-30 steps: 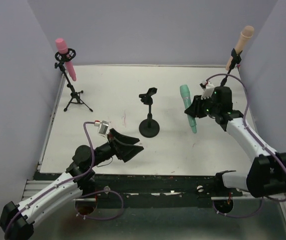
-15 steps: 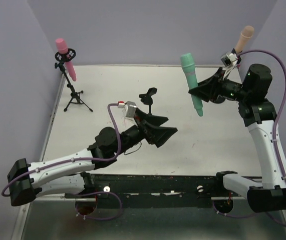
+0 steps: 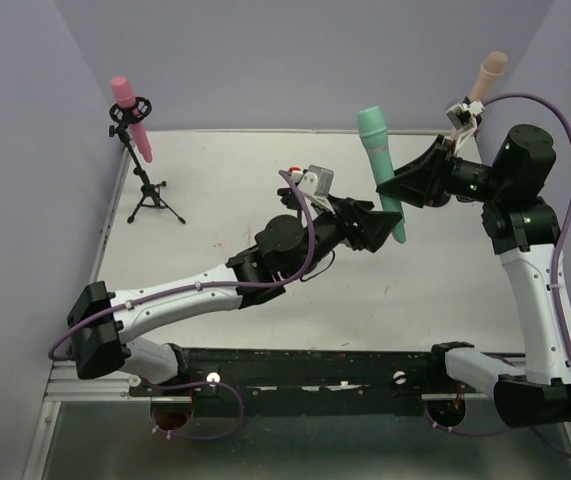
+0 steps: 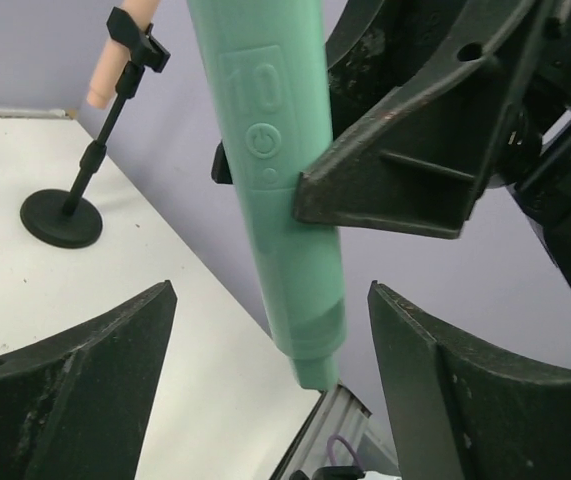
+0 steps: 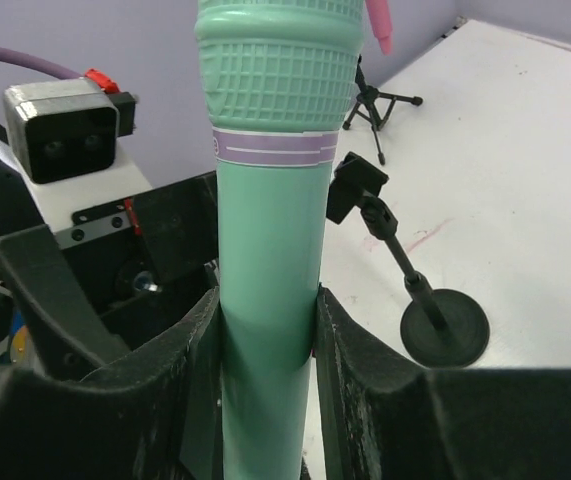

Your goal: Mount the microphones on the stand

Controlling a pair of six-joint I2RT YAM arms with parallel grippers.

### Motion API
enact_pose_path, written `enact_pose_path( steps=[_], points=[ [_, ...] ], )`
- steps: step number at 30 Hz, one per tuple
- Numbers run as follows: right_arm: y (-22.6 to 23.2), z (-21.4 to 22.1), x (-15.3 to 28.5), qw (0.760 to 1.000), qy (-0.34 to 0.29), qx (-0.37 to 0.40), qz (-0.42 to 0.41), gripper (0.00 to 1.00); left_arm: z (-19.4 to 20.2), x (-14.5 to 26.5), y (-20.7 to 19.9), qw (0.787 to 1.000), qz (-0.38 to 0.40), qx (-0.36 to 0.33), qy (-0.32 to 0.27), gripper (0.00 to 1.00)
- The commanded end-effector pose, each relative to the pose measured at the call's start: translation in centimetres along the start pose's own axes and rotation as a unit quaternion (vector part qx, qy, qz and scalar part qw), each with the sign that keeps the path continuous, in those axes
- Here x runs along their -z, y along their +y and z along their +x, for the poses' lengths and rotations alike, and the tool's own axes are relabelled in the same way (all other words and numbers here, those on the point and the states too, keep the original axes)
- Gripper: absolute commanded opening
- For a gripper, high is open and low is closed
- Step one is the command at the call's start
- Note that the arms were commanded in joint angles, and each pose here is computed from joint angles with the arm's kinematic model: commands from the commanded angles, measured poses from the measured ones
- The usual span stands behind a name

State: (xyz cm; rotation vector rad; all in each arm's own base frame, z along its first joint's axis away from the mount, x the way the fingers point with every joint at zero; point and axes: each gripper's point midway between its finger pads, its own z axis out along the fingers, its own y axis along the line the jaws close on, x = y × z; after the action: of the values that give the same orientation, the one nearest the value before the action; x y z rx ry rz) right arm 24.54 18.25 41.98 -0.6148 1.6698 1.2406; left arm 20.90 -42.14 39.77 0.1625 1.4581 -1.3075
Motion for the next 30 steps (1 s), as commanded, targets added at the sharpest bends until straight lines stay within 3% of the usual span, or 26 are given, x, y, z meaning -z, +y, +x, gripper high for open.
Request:
enact_pose_path(
  steps=[1, 9, 15, 17, 20, 26, 28, 30],
  points=[
    [2.5, -0.9, 0.6, 0.999, -0.005, 0.007, -0.035, 0.20, 0.7, -1.2, -0.5, 1.000, 0.001, -0.001, 0.011, 0.82],
    [2.2, -0.4, 0.5, 0.999, -0.002, -0.001, -0.042, 0.21, 1.0, -2.4, -1.9, 0.999, 0.031, 0.001, 0.019, 0.66],
    [2.5, 0.4, 0.7, 0.998, 0.007, 0.014, -0.063, 0.24, 0.9, -1.9, -1.0, 0.998, 0.045, 0.011, 0.029, 0.21],
    [2.7, 0.7, 0.9, 0.997, 0.013, 0.039, -0.070, 0.27, 0.8, -1.4, -0.8, 0.997, 0.063, 0.015, 0.045, 0.13],
    [2.9, 0.8, 1.1, 0.995, 0.019, 0.069, -0.070, 0.41, 0.4, -0.1, -0.6, 0.994, 0.089, 0.007, 0.064, 0.06],
    [3.3, -0.8, 0.9, 0.992, 0.023, 0.088, -0.087, 0.89, 1.3, 2.2, -0.4, 0.981, 0.133, -0.043, 0.137, 0.04],
    [3.3, -1.3, 0.6, 0.991, 0.026, 0.085, -0.101, 1.00, 1.3, 2.6, -0.7, 0.975, 0.144, -0.059, 0.157, 0.03],
    [3.3, -2.1, 0.4, 0.990, 0.027, 0.083, -0.110, 1.00, 1.2, 2.8, -1.2, 0.971, 0.155, -0.072, 0.168, 0.03]
  ],
)
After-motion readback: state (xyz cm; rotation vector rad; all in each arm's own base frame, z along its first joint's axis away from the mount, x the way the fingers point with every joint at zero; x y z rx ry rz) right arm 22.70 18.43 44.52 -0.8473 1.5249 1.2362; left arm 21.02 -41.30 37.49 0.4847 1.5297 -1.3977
